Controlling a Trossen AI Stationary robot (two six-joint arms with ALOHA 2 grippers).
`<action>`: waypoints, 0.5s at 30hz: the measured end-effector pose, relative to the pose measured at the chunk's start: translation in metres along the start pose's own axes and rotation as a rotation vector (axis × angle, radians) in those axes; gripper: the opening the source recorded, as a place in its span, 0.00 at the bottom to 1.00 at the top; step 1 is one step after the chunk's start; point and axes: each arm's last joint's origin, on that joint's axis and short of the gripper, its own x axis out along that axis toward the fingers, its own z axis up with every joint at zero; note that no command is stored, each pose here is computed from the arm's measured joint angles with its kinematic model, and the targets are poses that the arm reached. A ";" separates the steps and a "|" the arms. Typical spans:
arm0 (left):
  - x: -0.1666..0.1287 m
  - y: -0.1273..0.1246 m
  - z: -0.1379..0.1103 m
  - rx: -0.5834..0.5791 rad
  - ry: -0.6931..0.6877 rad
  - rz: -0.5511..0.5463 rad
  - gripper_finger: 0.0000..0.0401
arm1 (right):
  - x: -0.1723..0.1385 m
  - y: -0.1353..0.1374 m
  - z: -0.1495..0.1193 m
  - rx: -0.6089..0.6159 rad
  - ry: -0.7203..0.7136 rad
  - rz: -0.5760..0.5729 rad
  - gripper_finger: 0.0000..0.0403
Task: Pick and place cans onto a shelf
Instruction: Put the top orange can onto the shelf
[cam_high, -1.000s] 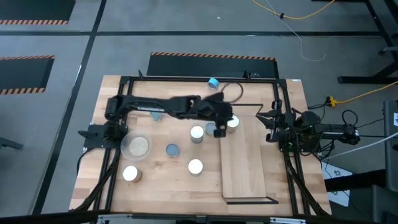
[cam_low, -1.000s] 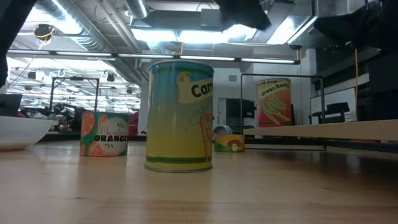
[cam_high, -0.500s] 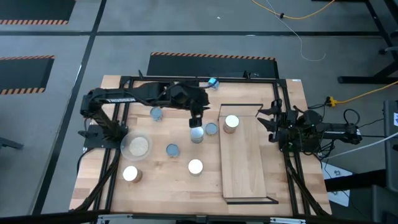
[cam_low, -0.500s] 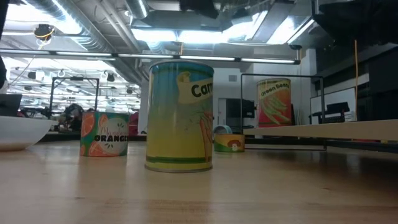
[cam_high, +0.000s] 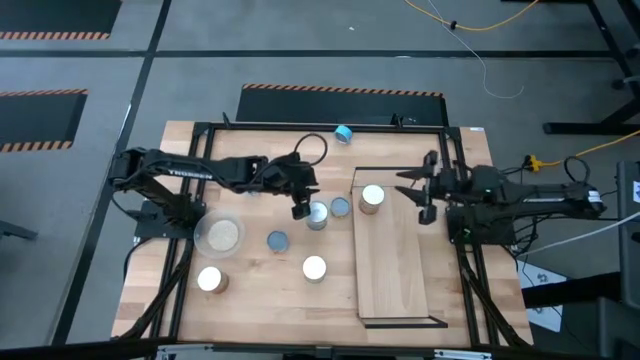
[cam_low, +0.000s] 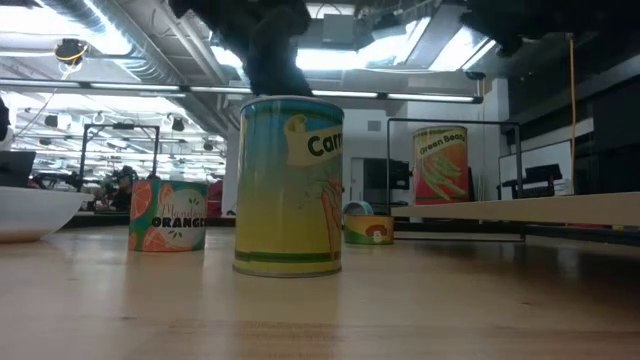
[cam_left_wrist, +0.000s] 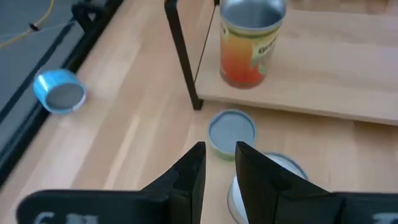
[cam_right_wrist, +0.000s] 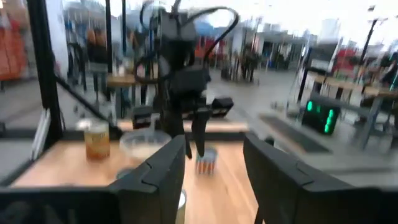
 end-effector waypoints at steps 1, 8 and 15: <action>0.001 -0.001 -0.003 -0.002 -0.002 -0.001 0.20 | 0.006 0.001 0.003 -0.004 0.040 0.003 0.42; 0.005 -0.008 -0.009 0.004 -0.033 -0.021 0.20 | 0.045 0.006 0.003 0.006 0.344 0.019 0.42; 0.004 -0.013 -0.010 0.017 -0.035 -0.036 0.20 | 0.068 0.010 -0.012 0.009 0.523 0.027 0.42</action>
